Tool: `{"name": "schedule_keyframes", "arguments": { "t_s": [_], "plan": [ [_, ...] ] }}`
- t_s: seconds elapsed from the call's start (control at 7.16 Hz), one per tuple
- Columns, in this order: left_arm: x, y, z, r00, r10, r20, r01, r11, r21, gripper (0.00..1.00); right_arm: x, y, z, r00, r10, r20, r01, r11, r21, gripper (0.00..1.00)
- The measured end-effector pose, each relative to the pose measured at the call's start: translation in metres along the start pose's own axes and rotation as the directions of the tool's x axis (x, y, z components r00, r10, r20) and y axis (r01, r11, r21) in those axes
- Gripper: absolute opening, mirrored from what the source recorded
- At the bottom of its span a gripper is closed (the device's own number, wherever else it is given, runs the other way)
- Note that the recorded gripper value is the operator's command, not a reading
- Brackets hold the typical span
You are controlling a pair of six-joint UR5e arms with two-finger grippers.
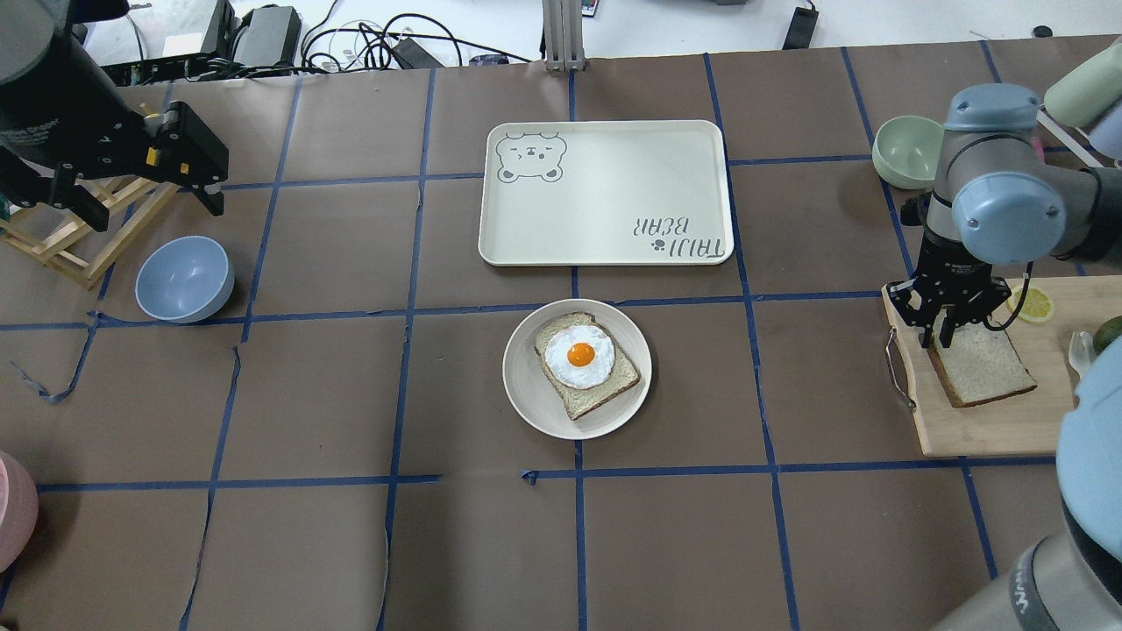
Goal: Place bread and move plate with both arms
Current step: 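Close the right gripper on the bread slice edge while the left arm shifts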
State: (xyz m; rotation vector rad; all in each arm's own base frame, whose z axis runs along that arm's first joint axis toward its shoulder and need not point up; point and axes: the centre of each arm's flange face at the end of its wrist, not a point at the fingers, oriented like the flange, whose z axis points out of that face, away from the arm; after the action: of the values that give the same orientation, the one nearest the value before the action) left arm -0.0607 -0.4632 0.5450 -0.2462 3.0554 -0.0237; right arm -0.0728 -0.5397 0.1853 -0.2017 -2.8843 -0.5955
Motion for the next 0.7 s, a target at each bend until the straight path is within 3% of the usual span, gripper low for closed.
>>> {"name": "schedule_keyframes", "arguments": {
  "t_s": [0.14,0.7],
  "plan": [
    [0.0012,-0.0011,0.0019,1.000,0.005,0.001,-0.005,1.000,-0.004,1.00,-0.0004,-0.0009,0.0019,1.000,0.000,0.000,0.000,1.000,-0.004,0.00],
    [0.0049,-0.0042,0.0062,1.000,0.003,-0.009,-0.003,1.000,0.018,1.00,-0.0001,-0.0019,0.0019,1.000,0.014,-0.002,-0.014,1.000,-0.006,0.00]
  ]
}}
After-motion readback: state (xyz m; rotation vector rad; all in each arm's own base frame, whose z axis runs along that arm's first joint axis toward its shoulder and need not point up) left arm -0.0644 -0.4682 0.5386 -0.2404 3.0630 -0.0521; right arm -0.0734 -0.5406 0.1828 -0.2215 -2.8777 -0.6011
